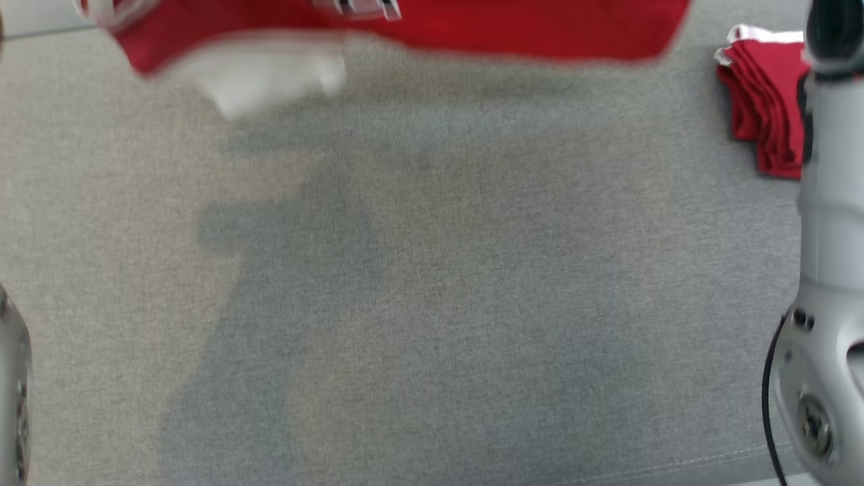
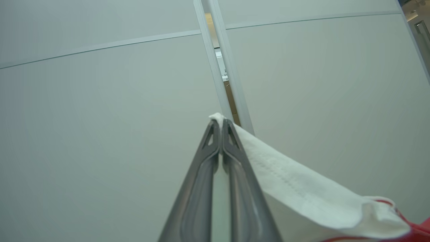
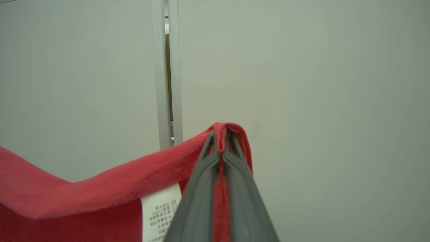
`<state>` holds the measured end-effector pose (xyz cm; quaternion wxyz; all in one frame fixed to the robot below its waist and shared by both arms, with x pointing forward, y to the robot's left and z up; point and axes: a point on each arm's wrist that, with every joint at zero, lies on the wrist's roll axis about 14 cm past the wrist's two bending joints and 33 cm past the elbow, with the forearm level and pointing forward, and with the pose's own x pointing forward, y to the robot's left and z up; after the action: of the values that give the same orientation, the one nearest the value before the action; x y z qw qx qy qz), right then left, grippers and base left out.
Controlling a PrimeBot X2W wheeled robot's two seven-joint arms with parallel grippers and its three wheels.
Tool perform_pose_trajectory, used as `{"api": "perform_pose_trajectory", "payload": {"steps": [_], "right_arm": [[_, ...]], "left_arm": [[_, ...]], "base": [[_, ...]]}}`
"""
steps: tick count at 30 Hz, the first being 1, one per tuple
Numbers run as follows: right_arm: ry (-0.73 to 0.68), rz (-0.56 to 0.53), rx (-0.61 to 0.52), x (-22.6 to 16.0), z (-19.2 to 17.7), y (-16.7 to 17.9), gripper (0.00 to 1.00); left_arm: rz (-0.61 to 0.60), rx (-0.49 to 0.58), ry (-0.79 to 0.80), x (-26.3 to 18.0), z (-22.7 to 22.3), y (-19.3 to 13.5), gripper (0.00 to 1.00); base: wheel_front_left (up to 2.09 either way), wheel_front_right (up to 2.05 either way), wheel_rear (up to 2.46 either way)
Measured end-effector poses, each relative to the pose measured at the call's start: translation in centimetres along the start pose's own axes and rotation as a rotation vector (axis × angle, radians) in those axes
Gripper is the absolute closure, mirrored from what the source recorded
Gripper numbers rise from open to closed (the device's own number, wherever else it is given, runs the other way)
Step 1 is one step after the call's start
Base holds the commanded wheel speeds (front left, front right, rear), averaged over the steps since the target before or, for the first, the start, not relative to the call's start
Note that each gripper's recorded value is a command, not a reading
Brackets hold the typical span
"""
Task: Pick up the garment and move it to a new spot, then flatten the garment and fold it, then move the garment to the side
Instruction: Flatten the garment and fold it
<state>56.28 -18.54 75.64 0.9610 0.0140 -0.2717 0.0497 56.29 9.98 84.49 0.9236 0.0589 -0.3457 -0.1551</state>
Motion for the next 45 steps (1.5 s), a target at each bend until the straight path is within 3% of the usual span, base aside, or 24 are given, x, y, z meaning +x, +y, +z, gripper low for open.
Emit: {"api": "perform_pose_trajectory", "payload": {"steps": [6,9,17,23,32,45], "right_arm": [[0.057,0.006,-0.073,4.4,-5.7,0.3,1.00],[0.138,0.004,-0.062,4.6,-11.3,0.5,1.00],[0.468,-0.022,0.028,-1.9,-29.0,1.2,1.00],[0.544,-0.036,0.139,-6.2,-34.2,2.8,1.00],[0.569,-0.121,0.248,-11.8,-32.9,1.6,1.00],[0.512,-0.206,0.331,-19.7,-23.0,0.6,1.00]], "left_arm": [[0.043,-0.018,0.002,2.1,-5.3,1.0,1.00],[0.051,-0.063,0.037,1.4,-10.2,0.8,1.00],[0.075,-0.232,0.346,-8.6,-27.6,-2.1,1.00],[0.132,-0.307,0.427,-15.2,-31.3,-2.3,1.00],[0.233,-0.368,0.491,-22.8,-29.1,-2.6,1.00],[0.277,-0.424,0.444,-28.0,-18.0,-5.0,1.00]], "base": [[0.00,0.00,0.00],[0.00,0.00,0.00],[0.00,0.00,0.00],[0.00,0.00,0.00],[0.00,0.00,0.00],[0.00,0.00,0.00]]}}
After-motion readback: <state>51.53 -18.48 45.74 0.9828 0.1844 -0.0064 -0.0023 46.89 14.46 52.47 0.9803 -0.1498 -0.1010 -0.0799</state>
